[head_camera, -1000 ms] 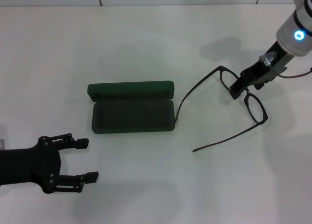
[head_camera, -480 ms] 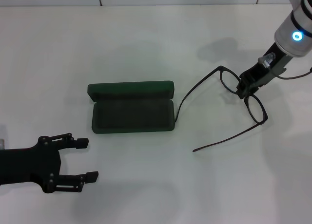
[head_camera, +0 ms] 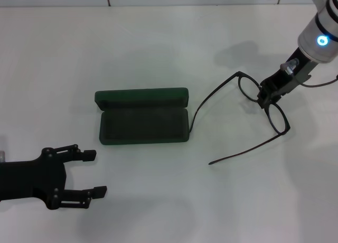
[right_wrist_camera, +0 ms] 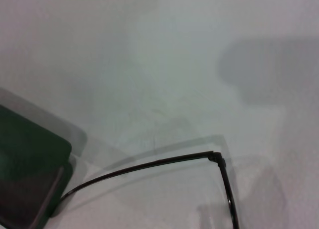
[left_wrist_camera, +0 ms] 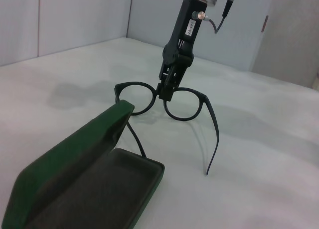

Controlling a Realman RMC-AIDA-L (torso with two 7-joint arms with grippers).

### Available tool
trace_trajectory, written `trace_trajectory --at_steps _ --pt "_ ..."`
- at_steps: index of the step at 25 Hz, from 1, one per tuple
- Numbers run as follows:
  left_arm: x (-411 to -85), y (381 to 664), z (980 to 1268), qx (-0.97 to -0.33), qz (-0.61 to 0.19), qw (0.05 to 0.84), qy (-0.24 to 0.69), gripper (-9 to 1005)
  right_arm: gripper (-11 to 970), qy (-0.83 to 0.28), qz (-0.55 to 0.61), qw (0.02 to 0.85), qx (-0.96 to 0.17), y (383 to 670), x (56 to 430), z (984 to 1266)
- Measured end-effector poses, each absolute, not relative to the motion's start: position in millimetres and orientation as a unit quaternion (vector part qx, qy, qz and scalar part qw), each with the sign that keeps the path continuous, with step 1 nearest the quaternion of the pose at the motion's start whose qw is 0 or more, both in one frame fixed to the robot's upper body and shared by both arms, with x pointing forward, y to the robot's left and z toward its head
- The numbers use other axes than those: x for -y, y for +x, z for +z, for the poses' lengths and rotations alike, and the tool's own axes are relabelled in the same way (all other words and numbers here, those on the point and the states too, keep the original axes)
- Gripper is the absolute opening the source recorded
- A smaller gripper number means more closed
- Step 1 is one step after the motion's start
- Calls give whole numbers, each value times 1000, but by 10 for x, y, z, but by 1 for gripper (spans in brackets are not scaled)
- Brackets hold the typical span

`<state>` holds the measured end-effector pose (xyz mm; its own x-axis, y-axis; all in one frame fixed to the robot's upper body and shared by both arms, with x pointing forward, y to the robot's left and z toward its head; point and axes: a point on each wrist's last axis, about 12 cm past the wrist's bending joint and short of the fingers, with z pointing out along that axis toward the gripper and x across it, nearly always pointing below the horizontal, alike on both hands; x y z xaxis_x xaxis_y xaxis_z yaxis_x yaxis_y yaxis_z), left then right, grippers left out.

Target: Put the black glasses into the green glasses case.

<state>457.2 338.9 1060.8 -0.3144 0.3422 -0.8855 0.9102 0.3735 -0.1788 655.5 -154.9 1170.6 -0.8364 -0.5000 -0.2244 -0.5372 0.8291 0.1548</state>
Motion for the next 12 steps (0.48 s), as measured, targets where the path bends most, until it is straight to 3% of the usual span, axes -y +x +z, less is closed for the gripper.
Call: trace_trajectory --at_steps 8,12 --pt "-3386 4571 10607 -727 -358 397 430 849 227 -285 88 89 -950 6555 1541 11694" --pt "-3383 4571 10606 -727 -358 397 430 848 121 -287 85 89 -950 6553 1544 11688"
